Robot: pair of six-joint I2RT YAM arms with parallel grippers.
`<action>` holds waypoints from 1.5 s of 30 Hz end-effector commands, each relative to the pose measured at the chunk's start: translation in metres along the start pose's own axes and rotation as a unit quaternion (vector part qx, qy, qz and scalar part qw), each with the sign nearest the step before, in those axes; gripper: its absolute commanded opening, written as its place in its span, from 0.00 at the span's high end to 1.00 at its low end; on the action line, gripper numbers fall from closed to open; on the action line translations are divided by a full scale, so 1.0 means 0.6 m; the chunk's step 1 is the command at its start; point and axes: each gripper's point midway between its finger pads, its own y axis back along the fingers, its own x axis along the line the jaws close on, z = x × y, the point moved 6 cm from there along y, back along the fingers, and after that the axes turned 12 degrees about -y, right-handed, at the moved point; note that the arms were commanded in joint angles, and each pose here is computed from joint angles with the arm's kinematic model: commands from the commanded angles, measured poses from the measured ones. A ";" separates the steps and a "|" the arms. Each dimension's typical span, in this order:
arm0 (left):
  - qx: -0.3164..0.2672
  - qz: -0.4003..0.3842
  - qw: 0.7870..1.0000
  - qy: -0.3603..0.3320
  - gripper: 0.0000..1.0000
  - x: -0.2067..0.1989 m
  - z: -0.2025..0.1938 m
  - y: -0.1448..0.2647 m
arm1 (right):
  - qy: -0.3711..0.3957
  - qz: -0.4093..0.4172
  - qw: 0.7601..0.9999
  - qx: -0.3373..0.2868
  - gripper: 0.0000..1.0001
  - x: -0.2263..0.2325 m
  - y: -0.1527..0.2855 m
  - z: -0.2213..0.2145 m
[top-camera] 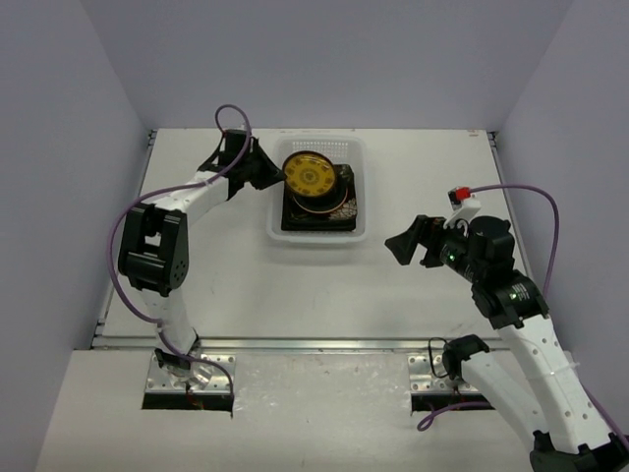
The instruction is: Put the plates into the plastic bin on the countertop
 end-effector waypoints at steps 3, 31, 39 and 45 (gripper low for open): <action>-0.018 -0.039 0.998 -0.052 0.79 -0.056 0.023 0.020 | 0.014 0.000 1.000 -0.016 0.01 0.005 0.004 0.015; -0.185 0.253 0.919 -0.238 0.00 0.062 -0.039 0.416 | 0.119 -0.285 0.949 -0.063 0.01 -0.102 0.057 0.055; -0.244 0.273 0.898 -0.245 0.00 0.119 -0.094 0.464 | 0.135 -0.249 0.955 -0.086 0.01 -0.102 0.071 0.040; -0.290 0.210 0.901 -0.245 0.00 0.119 -0.121 0.471 | 0.139 -0.247 0.954 -0.093 0.01 -0.115 0.063 0.026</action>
